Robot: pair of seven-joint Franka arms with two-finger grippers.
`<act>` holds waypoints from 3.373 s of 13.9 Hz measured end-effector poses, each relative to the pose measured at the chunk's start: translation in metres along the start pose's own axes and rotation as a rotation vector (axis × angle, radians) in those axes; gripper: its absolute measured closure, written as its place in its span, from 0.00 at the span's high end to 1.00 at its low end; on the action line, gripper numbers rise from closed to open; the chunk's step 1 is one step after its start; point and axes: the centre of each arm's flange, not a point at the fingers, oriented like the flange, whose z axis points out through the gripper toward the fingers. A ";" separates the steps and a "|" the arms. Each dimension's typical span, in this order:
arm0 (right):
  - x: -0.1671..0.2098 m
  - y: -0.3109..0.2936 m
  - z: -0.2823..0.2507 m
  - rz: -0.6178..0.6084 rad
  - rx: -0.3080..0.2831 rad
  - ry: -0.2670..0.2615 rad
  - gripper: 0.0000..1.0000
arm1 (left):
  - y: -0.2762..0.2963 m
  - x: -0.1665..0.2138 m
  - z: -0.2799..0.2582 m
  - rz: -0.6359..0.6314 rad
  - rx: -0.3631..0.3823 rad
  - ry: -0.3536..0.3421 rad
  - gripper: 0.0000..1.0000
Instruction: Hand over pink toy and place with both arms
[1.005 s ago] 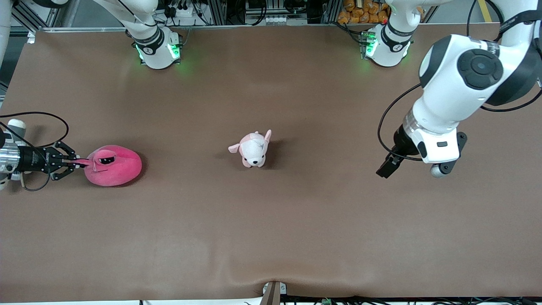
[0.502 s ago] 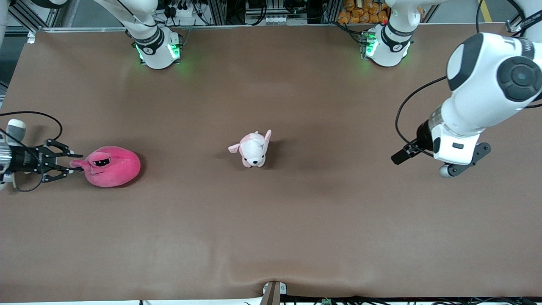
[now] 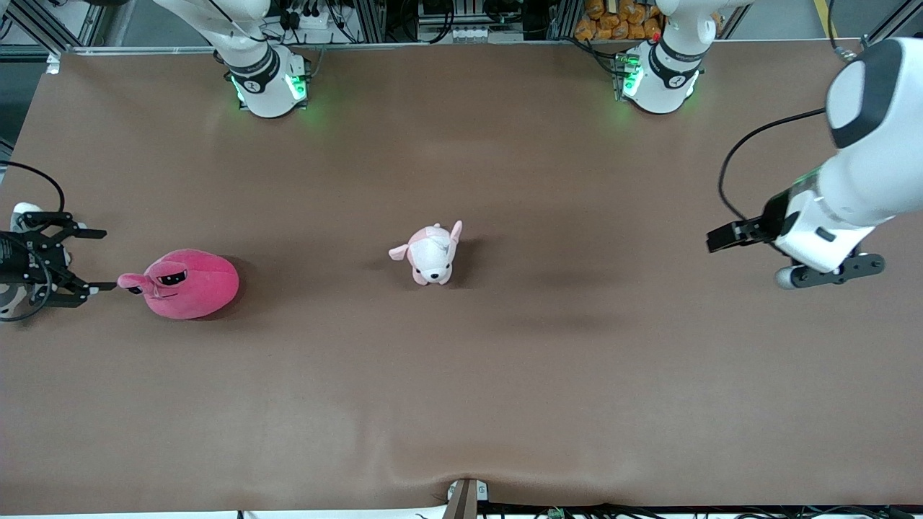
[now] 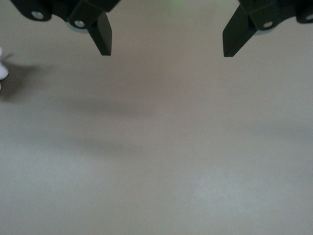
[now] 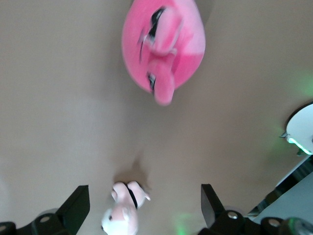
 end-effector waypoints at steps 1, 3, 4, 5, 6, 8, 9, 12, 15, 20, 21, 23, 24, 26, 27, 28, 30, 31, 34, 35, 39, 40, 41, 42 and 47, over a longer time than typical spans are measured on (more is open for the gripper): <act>-0.022 -0.004 -0.007 -0.032 -0.014 0.026 1.00 | -0.008 -0.002 -0.008 0.056 0.002 -0.012 1.00; -0.063 -0.004 -0.025 -0.083 -0.026 0.086 1.00 | -0.027 -0.004 -0.027 0.127 0.000 -0.017 1.00; -0.086 0.001 -0.033 -0.111 -0.032 0.096 1.00 | -0.035 -0.005 -0.038 0.135 -0.003 -0.018 1.00; -0.108 0.009 -0.042 -0.144 -0.039 0.100 1.00 | -0.041 -0.007 -0.048 0.135 -0.006 -0.018 1.00; -0.126 0.017 -0.050 -0.197 -0.047 0.106 1.00 | -0.042 -0.009 -0.055 0.137 -0.007 -0.015 1.00; -0.147 0.032 -0.063 -0.336 -0.081 0.181 1.00 | -0.039 -0.011 -0.061 0.142 -0.008 -0.008 1.00; -0.153 0.037 -0.067 -0.426 -0.111 0.227 1.00 | -0.037 -0.011 -0.062 0.147 -0.008 -0.007 1.00; -0.158 0.057 -0.083 -0.673 -0.175 0.288 1.00 | -0.025 -0.016 -0.073 0.175 -0.011 0.015 1.00; -0.153 0.083 -0.095 -0.800 -0.201 0.305 1.00 | -0.008 -0.032 -0.095 0.204 -0.009 0.056 1.00; -0.151 0.121 -0.095 -0.898 -0.132 0.385 1.00 | -0.009 -0.035 -0.101 0.200 -0.006 0.066 1.00; -0.156 0.123 -0.095 -0.910 -0.121 0.399 1.00 | -0.013 -0.036 -0.099 0.193 -0.004 0.051 1.00; -0.159 0.123 -0.097 -0.926 -0.106 0.423 1.00 | -0.021 -0.040 -0.094 0.181 0.004 -0.004 1.00; -0.159 0.124 -0.102 -0.947 -0.098 0.440 1.00 | -0.022 -0.041 -0.094 0.179 0.008 -0.014 1.00; -0.171 0.128 -0.121 -0.981 -0.072 0.491 1.00 | -0.017 -0.047 -0.101 0.181 0.021 0.000 1.00; -0.175 0.130 -0.129 -0.987 -0.062 0.508 1.00 | -0.011 -0.055 -0.110 0.188 0.029 0.017 1.00; -0.178 0.133 -0.133 -0.988 -0.057 0.516 1.00 | -0.002 -0.065 -0.120 0.203 0.036 0.036 1.00; -0.179 0.135 -0.132 -0.989 -0.068 0.500 1.00 | 0.017 -0.087 -0.138 0.238 0.044 0.066 1.00; -0.180 0.135 -0.130 -0.991 -0.079 0.486 1.00 | 0.023 -0.095 -0.143 0.250 0.048 0.074 1.00; -0.181 0.136 -0.127 -0.995 -0.093 0.470 1.00 | 0.021 -0.109 -0.141 0.244 0.061 0.064 1.00; -0.181 0.136 -0.126 -0.995 -0.101 0.468 1.00 | 0.019 -0.114 -0.138 0.241 0.065 0.066 1.00; -0.205 0.124 -0.113 -1.033 -0.194 0.508 1.00 | 0.014 -0.131 -0.131 0.233 0.075 0.072 1.00; -0.214 0.119 -0.109 -1.043 -0.233 0.532 1.00 | 0.009 -0.130 -0.131 0.226 0.071 0.073 1.00; -0.221 0.116 -0.105 -1.053 -0.256 0.547 1.00 | 0.003 -0.129 -0.130 0.217 0.067 0.071 1.00; -0.224 0.114 -0.104 -1.058 -0.265 0.553 1.00 | -0.002 -0.126 -0.128 0.206 0.065 0.069 1.00; -0.217 0.117 -0.107 -1.041 -0.263 0.553 1.00 | -0.006 -0.091 -0.116 0.194 0.050 0.087 1.00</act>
